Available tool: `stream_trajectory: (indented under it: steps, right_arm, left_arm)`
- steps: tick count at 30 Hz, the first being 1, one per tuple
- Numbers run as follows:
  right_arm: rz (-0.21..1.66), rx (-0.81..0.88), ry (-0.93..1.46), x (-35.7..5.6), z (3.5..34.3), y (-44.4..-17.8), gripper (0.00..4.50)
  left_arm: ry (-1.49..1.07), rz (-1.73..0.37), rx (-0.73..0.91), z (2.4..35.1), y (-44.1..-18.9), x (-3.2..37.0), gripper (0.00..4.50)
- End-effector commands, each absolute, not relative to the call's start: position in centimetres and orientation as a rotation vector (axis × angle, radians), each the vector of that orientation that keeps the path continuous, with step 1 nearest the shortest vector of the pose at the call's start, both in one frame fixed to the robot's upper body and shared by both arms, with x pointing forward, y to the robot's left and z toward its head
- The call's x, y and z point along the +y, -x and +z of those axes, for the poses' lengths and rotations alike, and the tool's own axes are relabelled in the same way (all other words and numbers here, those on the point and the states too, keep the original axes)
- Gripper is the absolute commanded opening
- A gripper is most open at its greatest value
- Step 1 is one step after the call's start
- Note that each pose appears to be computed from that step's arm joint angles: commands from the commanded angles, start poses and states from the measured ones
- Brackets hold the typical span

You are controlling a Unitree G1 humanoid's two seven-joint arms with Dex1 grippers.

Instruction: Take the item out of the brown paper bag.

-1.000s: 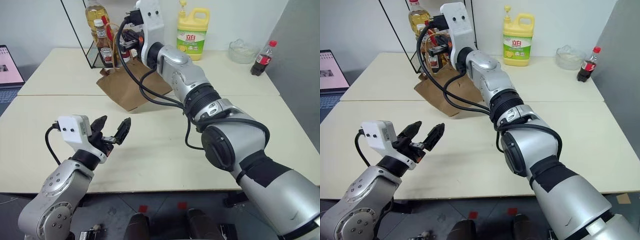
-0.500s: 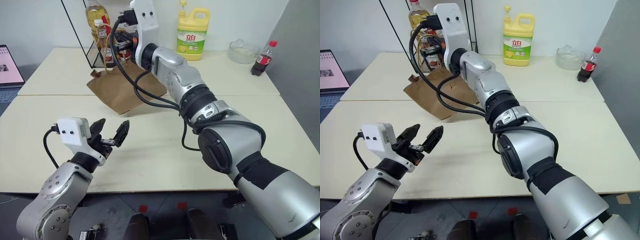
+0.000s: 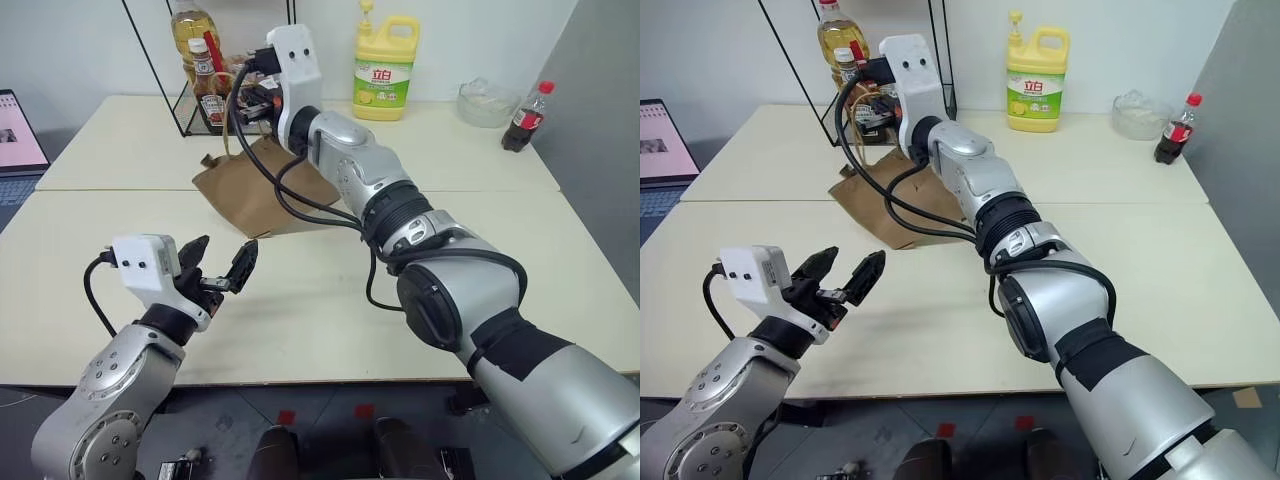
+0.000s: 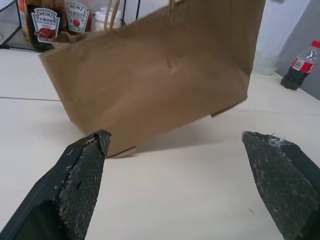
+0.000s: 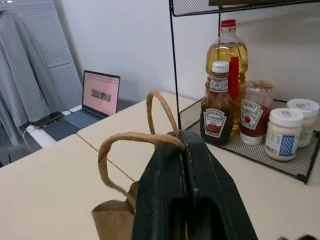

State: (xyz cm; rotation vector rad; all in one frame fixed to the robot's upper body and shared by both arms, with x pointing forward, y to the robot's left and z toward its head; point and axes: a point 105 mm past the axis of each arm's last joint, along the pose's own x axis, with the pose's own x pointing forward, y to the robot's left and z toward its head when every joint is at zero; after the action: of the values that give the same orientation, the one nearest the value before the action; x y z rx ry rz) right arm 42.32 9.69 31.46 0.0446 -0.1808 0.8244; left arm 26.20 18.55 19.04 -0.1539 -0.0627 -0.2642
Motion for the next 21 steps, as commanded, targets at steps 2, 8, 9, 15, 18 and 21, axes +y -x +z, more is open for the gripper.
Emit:
stream_trajectory:
  steps: [2, 8, 9, 15, 18, 21]
  right_arm:
    - [0.829, -0.261, -0.034, 9.8, 33.4, -41.8, 0.04]
    - [0.808, -0.246, -0.015, 8.7, 32.5, -42.4, 0.04]
    - [0.807, -0.244, -0.015, 8.6, 32.4, -42.5, 0.04]
    - [0.801, -0.233, -0.009, 7.8, 32.0, -42.7, 0.04]
    - [0.791, -0.232, 0.0, 7.2, 31.9, -42.9, 0.04]
    - [0.784, -0.228, 0.01, 6.5, 31.7, -43.0, 0.04]
  left_arm:
    - [0.137, -0.29, -0.105, 20.1, -26.2, 18.3, 4.5]
    - [0.123, -0.307, -0.094, 20.0, -26.4, 18.1, 4.5]
    - [0.119, -0.31, -0.093, 20.0, -26.4, 18.1, 4.5]
    - [0.114, -0.324, -0.087, 19.9, -26.6, 17.9, 4.5]
    - [0.114, -0.327, -0.088, 19.9, -26.7, 17.9, 4.5]
    - [0.113, -0.33, -0.086, 19.8, -26.7, 17.9, 4.5]
